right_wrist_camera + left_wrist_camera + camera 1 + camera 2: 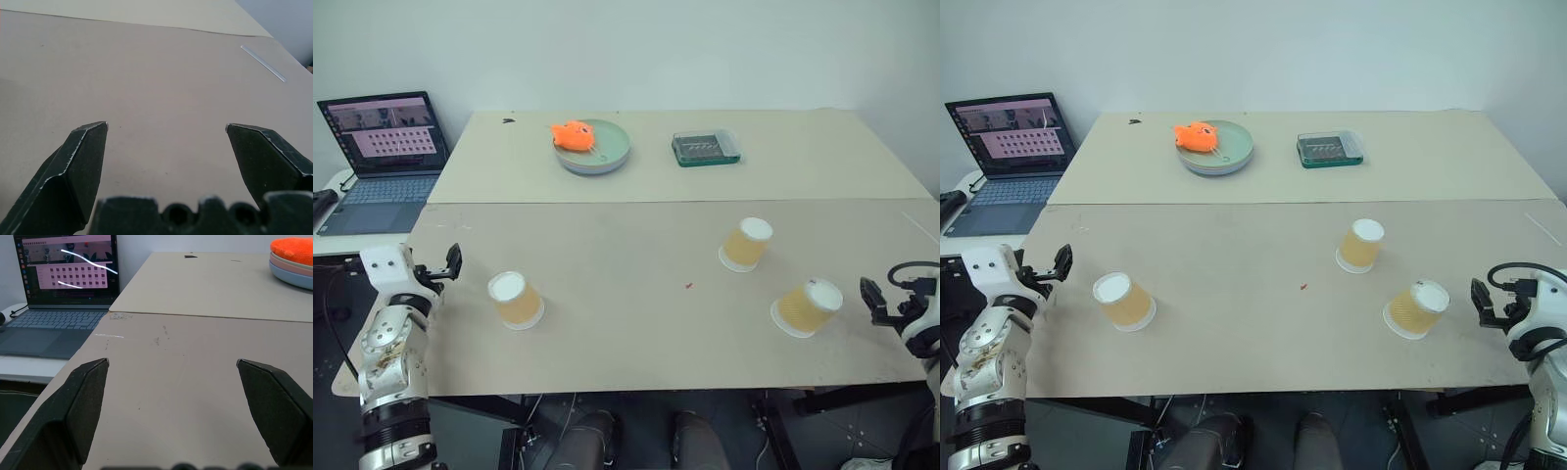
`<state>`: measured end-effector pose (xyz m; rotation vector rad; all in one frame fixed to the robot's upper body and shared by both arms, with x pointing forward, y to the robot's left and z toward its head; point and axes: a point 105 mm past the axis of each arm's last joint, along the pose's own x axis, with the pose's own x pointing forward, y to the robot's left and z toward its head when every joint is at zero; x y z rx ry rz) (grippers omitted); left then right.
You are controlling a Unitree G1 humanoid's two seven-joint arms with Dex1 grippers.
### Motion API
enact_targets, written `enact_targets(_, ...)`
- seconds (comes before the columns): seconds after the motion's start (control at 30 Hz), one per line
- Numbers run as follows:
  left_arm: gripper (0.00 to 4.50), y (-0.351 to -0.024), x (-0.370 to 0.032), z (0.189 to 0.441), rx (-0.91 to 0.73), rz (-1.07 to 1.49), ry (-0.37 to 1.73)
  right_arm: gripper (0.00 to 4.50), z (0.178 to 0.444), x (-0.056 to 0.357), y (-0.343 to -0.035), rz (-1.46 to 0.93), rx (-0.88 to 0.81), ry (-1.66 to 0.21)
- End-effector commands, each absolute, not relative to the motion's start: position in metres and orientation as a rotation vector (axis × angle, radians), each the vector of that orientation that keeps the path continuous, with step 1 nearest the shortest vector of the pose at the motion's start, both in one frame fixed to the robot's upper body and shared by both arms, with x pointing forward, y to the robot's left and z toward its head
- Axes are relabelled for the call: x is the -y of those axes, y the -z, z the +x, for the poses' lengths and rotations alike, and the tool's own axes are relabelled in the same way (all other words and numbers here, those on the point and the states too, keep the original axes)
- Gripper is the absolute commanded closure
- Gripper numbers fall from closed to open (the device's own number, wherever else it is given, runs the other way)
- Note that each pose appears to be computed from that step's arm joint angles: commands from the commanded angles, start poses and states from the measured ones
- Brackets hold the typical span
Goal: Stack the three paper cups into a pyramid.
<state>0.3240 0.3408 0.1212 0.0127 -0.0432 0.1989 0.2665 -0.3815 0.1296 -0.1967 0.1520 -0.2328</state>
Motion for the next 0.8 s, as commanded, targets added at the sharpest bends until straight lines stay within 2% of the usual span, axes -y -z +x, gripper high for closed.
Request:
enact_targets(0.03, 0.04, -0.140, -0.336, 0.330, 0.112, 0.009, -0.171, 0.00, 0.265, 0.382, -0.154, -0.215, -0.073, 0.240)
enact_targets(0.1, 0.04, -0.148, -0.331, 0.336, 0.125, -0.004, -0.131, 0.00, 0.267, 0.382, -0.155, -0.213, -0.068, 0.239)
enact_targets(0.33, 0.04, -0.227, -0.270, 0.334, 0.242, 0.010, 0.250, 0.00, 0.269, 0.384, -0.155, -0.219, -0.080, 0.238)
enact_targets(0.47, 0.04, -0.248, -0.216, 0.316, 0.232, 0.031, 0.543, 0.00, 0.269, 0.386, -0.155, -0.223, -0.086, 0.238)
enact_targets(0.53, 0.04, -0.261, -0.184, 0.300, 0.232, -0.008, 0.724, 0.00, 0.270, 0.388, -0.156, -0.226, -0.088, 0.240)
enact_targets(0.6, 0.04, -0.266, -0.146, 0.274, 0.199, -0.020, 0.956, 0.00, 0.270, 0.389, -0.159, -0.232, -0.088, 0.239)
enact_targets(0.67, 0.04, -0.257, -0.120, 0.252, 0.130, 0.020, 1.112, 0.00, 0.271, 0.389, -0.162, -0.249, -0.092, 0.231)
enact_targets(0.8, 0.04, -0.238, -0.104, 0.235, 0.025, 0.073, 1.231, 0.00, 0.262, 0.392, -0.180, -0.293, -0.101, 0.157)
